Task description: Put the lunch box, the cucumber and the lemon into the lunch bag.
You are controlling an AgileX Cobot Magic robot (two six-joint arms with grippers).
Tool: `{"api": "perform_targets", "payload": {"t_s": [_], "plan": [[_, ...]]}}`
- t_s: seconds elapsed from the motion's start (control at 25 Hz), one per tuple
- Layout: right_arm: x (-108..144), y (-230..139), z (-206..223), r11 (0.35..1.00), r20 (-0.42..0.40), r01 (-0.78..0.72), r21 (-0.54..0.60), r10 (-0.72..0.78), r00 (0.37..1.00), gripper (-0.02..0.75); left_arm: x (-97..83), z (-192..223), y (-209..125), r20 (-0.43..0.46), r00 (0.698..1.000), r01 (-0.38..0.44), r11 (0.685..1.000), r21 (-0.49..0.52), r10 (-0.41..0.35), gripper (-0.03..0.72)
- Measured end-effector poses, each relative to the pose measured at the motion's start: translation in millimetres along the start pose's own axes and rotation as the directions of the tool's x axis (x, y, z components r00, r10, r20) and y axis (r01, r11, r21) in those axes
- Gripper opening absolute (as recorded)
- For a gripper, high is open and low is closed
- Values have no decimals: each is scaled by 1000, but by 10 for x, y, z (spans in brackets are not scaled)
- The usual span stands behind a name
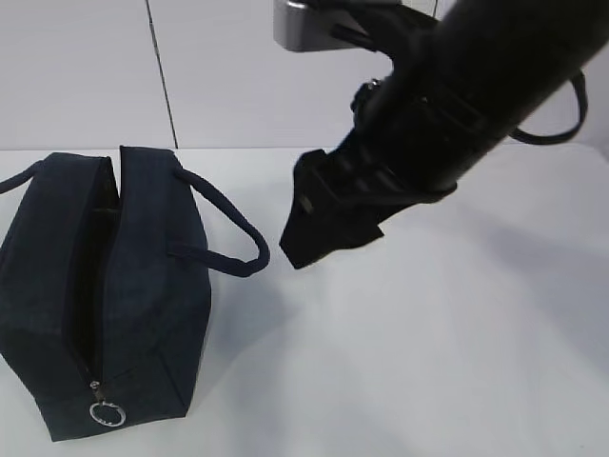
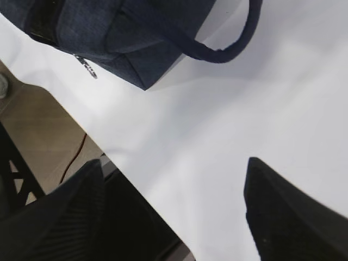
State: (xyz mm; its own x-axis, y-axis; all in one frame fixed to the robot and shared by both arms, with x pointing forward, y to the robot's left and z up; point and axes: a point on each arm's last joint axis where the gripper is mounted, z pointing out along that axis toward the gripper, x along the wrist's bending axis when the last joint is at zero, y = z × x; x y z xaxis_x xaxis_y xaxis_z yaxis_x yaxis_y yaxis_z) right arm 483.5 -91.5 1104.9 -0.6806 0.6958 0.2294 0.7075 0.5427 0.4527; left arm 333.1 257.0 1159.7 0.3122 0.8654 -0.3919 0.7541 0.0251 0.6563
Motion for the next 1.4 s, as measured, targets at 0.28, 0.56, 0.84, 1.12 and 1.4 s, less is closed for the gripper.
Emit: {"api": "perform_targets", "payload": {"t_s": [0.28, 0.56, 0.84, 1.12, 1.4], "plan": [[-13, -467, -122, 962, 60, -5, -273, 22, 998, 579, -23, 0, 5, 25, 1000, 8, 1000, -5, -8, 187], [-80, -884, -38, 926, 128, 56, -375, -8, 992, 468, -23, 0, 5, 25, 1000, 8, 1000, -5, -8, 187], [-74, -1157, 91, 936, 108, 98, -337, -65, 992, 407, -23, 0, 5, 25, 1000, 8, 1000, -5, -8, 187], [83, -1341, 253, 914, -48, 84, -398, -113, 992, 389, -20, 0, 4, 22, 1000, 7, 1000, -4, -7, 187], [183, -1371, 332, 853, -66, 138, -504, -197, 978, 388, -6, 0, 1, 7, 1000, 2, 1000, -1, -2, 187]]}}
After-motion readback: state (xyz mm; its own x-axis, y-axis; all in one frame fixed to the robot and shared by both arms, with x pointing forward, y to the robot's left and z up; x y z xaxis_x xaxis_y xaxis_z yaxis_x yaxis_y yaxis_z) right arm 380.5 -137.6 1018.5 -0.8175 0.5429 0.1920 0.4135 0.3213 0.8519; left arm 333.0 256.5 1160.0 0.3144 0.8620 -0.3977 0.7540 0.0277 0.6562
